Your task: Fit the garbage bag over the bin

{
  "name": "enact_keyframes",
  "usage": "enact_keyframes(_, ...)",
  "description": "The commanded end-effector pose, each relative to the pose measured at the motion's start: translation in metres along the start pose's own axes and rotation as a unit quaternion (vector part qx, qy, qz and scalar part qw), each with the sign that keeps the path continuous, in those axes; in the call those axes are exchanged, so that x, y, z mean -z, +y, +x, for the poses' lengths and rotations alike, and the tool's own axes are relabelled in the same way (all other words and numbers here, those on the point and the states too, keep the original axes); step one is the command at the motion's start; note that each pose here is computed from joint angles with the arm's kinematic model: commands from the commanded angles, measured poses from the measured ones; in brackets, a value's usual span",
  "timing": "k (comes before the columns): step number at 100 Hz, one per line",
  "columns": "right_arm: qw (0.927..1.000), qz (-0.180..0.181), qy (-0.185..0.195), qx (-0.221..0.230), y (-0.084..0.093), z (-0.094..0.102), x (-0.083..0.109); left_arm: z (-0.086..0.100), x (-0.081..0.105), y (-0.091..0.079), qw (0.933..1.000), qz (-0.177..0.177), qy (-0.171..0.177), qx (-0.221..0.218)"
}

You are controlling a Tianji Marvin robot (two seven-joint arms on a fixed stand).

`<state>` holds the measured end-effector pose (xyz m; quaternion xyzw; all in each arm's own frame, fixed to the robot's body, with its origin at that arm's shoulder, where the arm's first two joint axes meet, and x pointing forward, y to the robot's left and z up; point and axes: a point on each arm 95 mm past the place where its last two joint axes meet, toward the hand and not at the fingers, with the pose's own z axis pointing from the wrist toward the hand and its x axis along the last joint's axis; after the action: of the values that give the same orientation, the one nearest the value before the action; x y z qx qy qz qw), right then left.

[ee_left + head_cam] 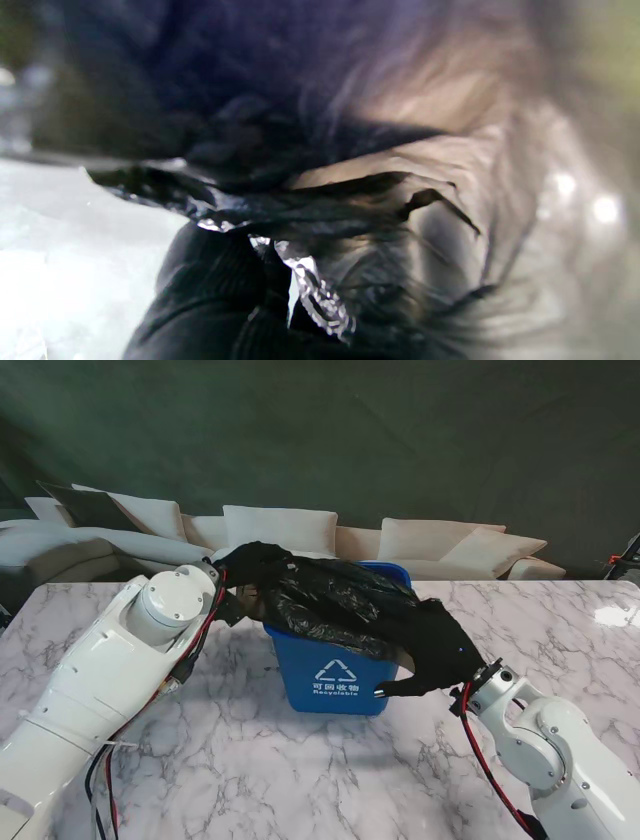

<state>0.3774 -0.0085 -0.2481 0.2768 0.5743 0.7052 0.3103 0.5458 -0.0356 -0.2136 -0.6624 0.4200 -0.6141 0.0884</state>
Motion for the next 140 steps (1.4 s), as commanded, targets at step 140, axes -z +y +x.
enact_keyframes(140, 0.9908, -0.094, -0.040, -0.088, -0.014, -0.007, 0.025, 0.005, 0.001, 0.006, 0.9988, 0.002, 0.027, -0.042)
